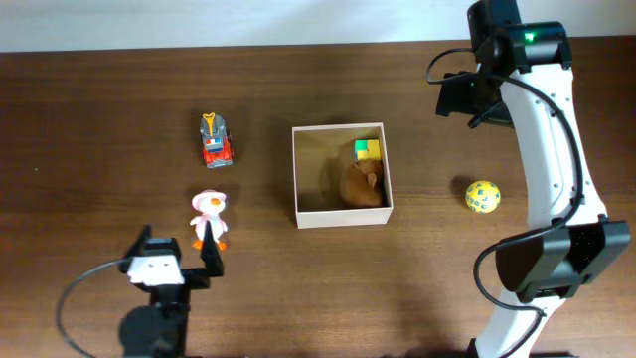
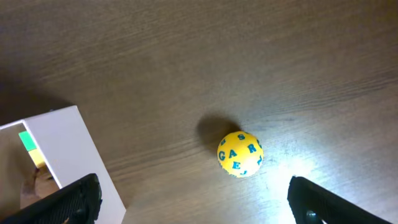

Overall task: Pack container
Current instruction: 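Move the left gripper forward over the red toy fire truck, then lower the left gripper toward the fire truck to grasp it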

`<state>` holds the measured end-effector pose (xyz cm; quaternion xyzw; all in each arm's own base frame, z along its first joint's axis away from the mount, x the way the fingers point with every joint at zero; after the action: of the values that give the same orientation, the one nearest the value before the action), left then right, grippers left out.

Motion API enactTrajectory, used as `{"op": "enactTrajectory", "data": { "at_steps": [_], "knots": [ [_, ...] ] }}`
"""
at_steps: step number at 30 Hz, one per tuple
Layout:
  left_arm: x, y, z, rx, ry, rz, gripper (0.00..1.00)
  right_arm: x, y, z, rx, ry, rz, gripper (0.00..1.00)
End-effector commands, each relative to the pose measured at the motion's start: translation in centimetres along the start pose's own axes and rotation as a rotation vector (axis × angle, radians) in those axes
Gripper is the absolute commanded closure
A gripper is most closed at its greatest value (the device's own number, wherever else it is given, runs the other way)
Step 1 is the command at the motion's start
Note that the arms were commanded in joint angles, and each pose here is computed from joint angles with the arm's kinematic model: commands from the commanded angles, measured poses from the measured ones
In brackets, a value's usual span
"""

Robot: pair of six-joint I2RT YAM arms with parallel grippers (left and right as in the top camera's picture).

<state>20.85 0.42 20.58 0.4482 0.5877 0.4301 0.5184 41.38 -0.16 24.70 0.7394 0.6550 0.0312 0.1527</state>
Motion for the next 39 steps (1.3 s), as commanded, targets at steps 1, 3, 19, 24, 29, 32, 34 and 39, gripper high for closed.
{"op": "enactTrajectory", "data": {
  "at_steps": [1, 3, 19, 24, 29, 32, 34, 39],
  "knots": [
    [-0.4, 6.5, -1.0, -0.060, 0.059, 0.014, 0.01, -0.4, 0.2, -1.0, -0.031, -0.011, -0.003, 0.01],
    [-0.7, 9.0, -0.3, -0.025, 0.091, 0.017, 0.01, -0.4, 0.2, -1.0, -0.031, -0.011, -0.003, 0.01],
    [-6.0, 14.6, 17.0, 0.474, 0.010, -0.031, 0.01, -0.4, 0.2, -1.0, -0.031, -0.011, -0.003, 0.01],
    [-5.7, 12.3, 20.4, 0.495, 0.016, -0.030, 0.01, -0.4, 0.2, -1.0, -0.031, -0.011, -0.003, 0.01],
    [-5.0, 8.8, 23.1, 0.565, 0.012, 0.063, 0.00, -0.4, 0.2, -1.0, -0.031, -0.011, -0.003, 0.01],
    [-4.5, 6.3, 24.6, 0.619, 0.021, 0.069, 0.00, -0.4, 0.2, -1.0, -0.031, -0.011, -0.003, 0.01],
    [-4.2, 4.6, 25.4, 0.652, 0.032, 0.056, 0.01, -0.4, 0.2, -1.0, -0.031, -0.011, -0.003, 0.01],
    [-3.4, 0.8, 27.6, 0.707, 0.052, 0.036, 0.01, -0.4, 0.2, -1.0, -0.031, -0.011, -0.003, 0.01]
  ]
}}
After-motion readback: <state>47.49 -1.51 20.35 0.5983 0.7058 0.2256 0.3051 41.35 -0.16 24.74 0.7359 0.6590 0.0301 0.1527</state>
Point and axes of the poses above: each gripper's point midway between its finger pads, its own z axis out along the fingers, its own x axis along the line the jaws close on, y = z × x, the point moved 3 cm from there along -z, back along the fingers, and after that the axes turned 11 degrees about -z, right-handed, at the moved point
